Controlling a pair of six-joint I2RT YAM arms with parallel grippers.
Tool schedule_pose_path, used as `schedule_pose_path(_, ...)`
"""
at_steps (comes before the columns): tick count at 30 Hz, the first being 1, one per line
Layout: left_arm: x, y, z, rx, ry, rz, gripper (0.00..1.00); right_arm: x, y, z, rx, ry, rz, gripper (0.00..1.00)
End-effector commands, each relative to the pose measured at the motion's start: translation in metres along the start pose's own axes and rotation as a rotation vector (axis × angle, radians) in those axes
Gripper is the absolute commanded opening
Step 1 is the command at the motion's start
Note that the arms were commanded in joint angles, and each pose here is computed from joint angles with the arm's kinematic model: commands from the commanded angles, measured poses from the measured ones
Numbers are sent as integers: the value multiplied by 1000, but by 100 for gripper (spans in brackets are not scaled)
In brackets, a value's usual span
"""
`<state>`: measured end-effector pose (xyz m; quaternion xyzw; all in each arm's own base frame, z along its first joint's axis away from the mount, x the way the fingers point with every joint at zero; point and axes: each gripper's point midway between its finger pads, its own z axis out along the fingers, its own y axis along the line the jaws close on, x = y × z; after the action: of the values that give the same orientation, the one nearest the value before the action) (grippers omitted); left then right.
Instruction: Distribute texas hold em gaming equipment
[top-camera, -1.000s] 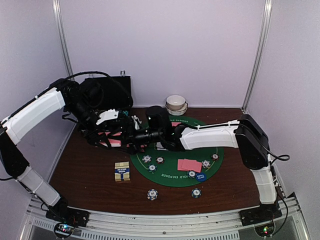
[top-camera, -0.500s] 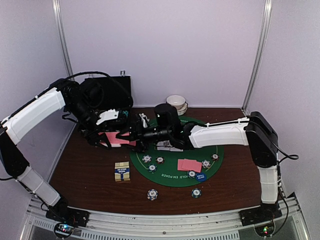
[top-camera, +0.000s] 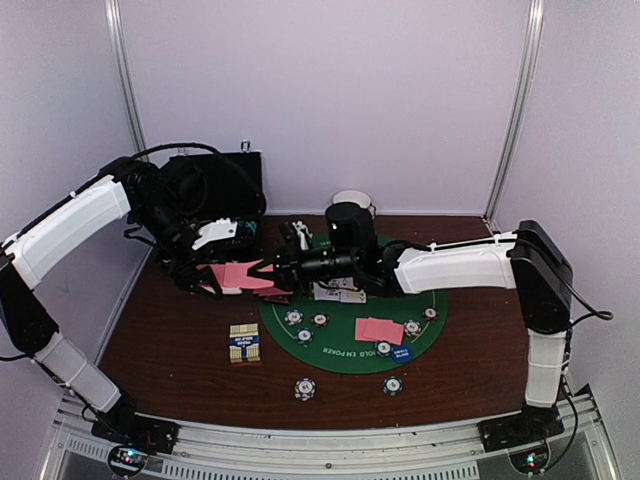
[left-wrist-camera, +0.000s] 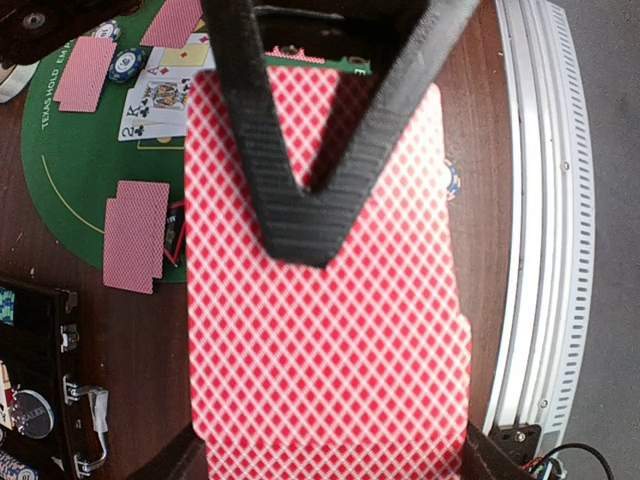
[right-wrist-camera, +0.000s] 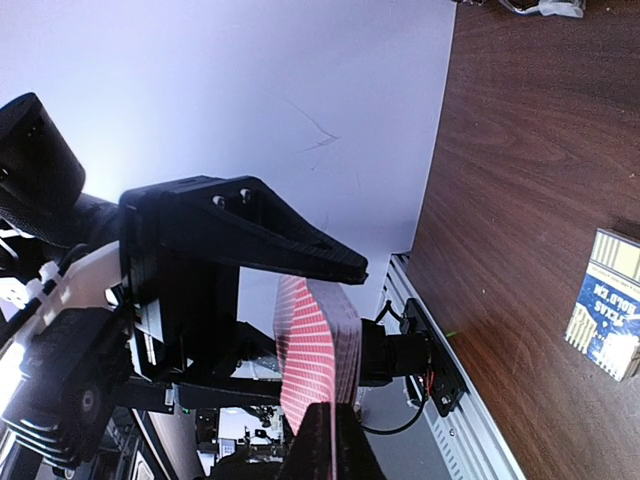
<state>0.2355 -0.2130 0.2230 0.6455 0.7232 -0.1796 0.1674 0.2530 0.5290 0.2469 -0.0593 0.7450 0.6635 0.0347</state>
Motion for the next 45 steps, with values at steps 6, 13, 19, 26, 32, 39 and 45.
schedule_pose_path(6,-8,2,-8,-26,-39,26,15,-14,14,-32,-38,-49,20,0)
schedule_pose_path(13,-4,3,-6,-33,-23,26,15,-41,-8,-79,11,-122,36,0)
schedule_pose_path(19,1,6,-3,-46,-2,24,14,-78,-57,-148,166,-225,44,0)
schedule_pose_path(26,10,10,-1,-54,6,0,14,-108,-141,-222,458,-274,43,0)
schedule_pose_path(32,12,11,-4,-64,3,-5,13,-116,-202,-237,546,-256,106,0)
schedule_pose_path(39,17,12,-4,-68,7,-15,13,-119,-224,-228,516,-246,132,0)
schedule_pose_path(45,24,15,-3,-77,11,-30,13,-118,-239,-229,559,-232,127,0)
